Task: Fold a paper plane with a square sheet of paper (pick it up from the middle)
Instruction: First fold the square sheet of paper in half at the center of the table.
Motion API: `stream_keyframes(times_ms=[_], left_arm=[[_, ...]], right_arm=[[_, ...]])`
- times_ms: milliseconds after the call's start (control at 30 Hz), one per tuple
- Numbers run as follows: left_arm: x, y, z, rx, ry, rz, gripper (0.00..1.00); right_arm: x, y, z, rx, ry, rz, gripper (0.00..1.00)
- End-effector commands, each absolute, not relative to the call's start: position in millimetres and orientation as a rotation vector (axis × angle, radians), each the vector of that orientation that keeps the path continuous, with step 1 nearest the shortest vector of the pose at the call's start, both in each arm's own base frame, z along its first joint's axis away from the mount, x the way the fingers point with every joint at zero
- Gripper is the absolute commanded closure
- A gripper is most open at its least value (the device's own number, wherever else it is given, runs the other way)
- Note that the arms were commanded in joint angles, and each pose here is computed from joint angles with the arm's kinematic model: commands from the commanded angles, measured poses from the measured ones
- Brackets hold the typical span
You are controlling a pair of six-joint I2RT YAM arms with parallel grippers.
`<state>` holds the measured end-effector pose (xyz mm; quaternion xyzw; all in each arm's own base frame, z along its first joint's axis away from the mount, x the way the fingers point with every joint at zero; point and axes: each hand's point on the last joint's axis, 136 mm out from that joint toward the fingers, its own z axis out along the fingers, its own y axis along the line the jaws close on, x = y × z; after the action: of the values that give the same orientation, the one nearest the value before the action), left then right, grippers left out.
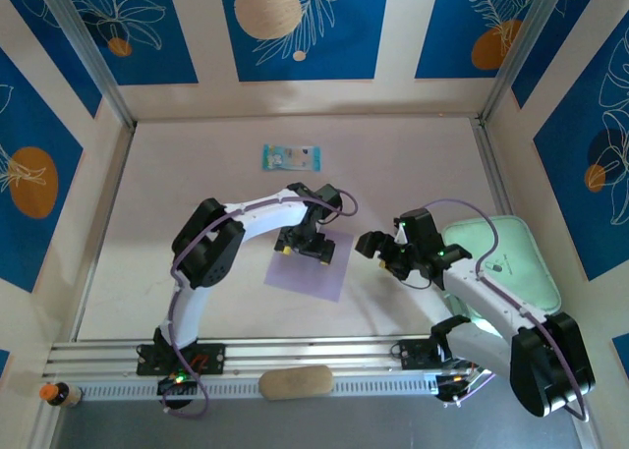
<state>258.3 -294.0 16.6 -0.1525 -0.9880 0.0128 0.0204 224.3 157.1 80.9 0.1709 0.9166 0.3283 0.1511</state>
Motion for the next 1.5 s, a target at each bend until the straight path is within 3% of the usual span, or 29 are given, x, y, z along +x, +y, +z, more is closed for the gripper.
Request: stream_keyframes(times_ms=[0,467,733,1067,1200,1467], left_arm=[[241,-285,-12,-0.43,-3.001,-0.008,0.03],[235,-282,-23,-0.454,-2.994,-0.048,0.09],[250,-300,15,-0.501,-3.085,0.097,0.28],[258,-320,73,-0.521,-3.229,0.497,0.53],[255,-326,91,-0.456,-3.194,0.734,0.54],[256,-344,129,-0.25,-2.962,1.341,0.55]], right_arm=[[220,155,82,0.518,2.631,0.948,0.12],[224,157,83,0.526,2.637,0.944,0.12],[235,159,88,0.516,2.631,0.904,0.12],[251,147,91,0.648,2.615,0.798,0.15],[257,135,93,0.813,2.566,0.829,0.18],[265,160,133,0.532,2.38,1.165,0.19]])
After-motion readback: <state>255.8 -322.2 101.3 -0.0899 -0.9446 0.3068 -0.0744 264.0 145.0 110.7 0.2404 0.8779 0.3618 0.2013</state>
